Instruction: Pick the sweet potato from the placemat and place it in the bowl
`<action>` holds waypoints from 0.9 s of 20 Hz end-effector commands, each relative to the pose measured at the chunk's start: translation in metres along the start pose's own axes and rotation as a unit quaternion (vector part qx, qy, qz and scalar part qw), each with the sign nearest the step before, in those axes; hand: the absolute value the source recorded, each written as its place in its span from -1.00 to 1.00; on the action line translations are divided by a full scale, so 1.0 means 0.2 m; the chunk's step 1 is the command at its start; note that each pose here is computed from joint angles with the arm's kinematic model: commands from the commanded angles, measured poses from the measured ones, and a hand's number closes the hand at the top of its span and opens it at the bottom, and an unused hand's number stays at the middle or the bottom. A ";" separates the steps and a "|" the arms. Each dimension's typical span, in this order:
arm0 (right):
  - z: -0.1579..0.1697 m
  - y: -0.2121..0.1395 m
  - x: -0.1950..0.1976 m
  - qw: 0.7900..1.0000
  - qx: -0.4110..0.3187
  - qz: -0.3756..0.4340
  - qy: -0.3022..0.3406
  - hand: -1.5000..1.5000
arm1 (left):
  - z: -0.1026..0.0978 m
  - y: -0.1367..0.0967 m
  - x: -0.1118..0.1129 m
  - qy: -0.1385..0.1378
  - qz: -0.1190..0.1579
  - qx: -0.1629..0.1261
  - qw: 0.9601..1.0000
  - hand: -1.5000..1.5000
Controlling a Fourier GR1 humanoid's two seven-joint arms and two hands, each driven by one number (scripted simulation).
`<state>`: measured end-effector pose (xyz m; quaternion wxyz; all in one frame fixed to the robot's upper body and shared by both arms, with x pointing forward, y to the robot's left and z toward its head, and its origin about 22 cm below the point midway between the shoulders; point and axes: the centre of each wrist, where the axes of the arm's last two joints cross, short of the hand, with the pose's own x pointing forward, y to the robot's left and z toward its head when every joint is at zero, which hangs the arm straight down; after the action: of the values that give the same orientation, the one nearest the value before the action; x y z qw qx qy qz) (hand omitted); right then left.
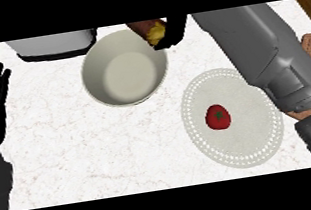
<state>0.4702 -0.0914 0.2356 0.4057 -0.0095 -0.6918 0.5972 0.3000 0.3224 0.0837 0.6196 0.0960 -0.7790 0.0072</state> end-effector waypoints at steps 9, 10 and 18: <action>-0.13 0.50 -0.12 0.993 -0.018 0.011 0.120 1.00 | 0.06 -0.05 -0.05 0.000 0.002 -0.011 1.000 0.00; -0.14 0.50 -0.11 0.992 0.002 0.003 0.127 -1.00 | -0.07 -0.05 0.02 -0.006 0.003 -0.012 1.000 0.00; -0.05 0.63 -0.26 0.980 -0.067 -0.165 0.087 -1.00 | -0.01 -0.11 0.00 -0.011 0.008 -0.024 1.000 0.00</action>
<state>0.4535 -0.0643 0.1199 0.5321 -0.0135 -0.6622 0.5274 0.3103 0.3001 0.0847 0.6154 0.0796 -0.7842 -0.0072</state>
